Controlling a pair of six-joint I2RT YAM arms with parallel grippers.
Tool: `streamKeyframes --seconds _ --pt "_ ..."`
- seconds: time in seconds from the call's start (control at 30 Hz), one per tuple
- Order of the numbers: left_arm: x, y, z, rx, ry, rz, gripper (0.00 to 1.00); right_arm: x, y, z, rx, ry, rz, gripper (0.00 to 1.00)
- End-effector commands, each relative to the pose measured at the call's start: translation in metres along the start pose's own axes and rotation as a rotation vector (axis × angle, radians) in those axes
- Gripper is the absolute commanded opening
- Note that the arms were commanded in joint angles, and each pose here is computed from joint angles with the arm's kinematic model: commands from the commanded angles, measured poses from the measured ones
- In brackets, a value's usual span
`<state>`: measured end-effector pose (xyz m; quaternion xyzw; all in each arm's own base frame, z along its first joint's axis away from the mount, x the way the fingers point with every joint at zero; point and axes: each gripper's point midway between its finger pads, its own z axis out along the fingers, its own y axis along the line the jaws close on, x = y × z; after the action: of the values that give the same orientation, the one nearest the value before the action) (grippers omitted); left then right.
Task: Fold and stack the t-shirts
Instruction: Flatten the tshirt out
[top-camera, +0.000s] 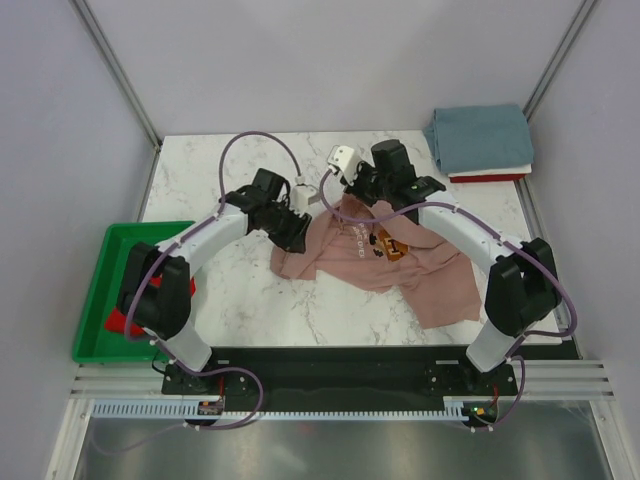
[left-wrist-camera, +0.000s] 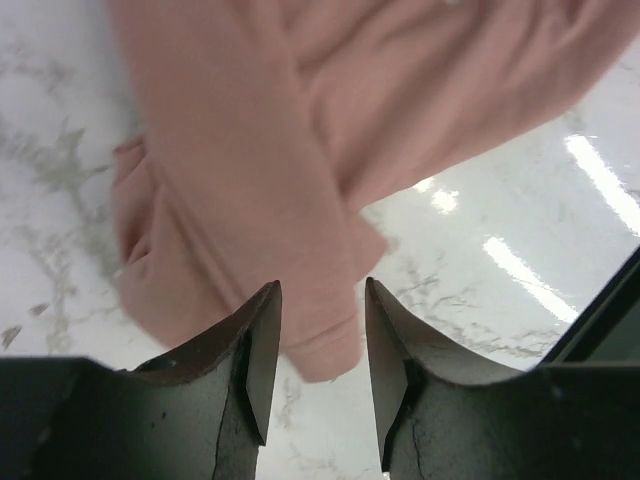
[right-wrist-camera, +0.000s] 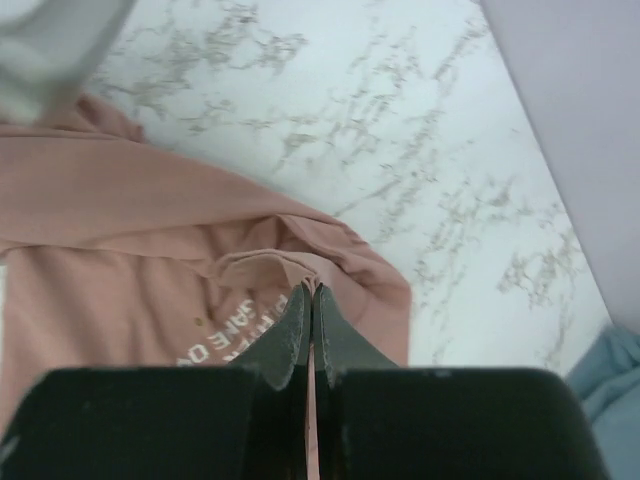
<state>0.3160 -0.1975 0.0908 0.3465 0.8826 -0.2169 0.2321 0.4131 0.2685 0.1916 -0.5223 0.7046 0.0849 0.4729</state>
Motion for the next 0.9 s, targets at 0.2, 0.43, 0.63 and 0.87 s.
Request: streamKeyframes --seconds 0.2,0.43,0.63,0.87 --pt "-0.012 -0.058 0.025 0.079 0.07 0.071 0.35 0.023 -0.023 -0.007 0.069 0.105 0.043 0.0" --pt "0.013 -0.072 0.035 0.095 0.147 0.095 0.35 0.026 -0.026 -0.008 0.06 0.11 0.0 0.0" --pt "0.033 -0.066 0.052 0.08 0.238 0.095 0.36 0.022 -0.033 -0.006 0.064 0.093 0.0 0.0" --pt "0.049 -0.053 0.064 0.027 0.311 0.083 0.41 0.019 -0.037 -0.003 0.064 0.081 0.006 0.0"
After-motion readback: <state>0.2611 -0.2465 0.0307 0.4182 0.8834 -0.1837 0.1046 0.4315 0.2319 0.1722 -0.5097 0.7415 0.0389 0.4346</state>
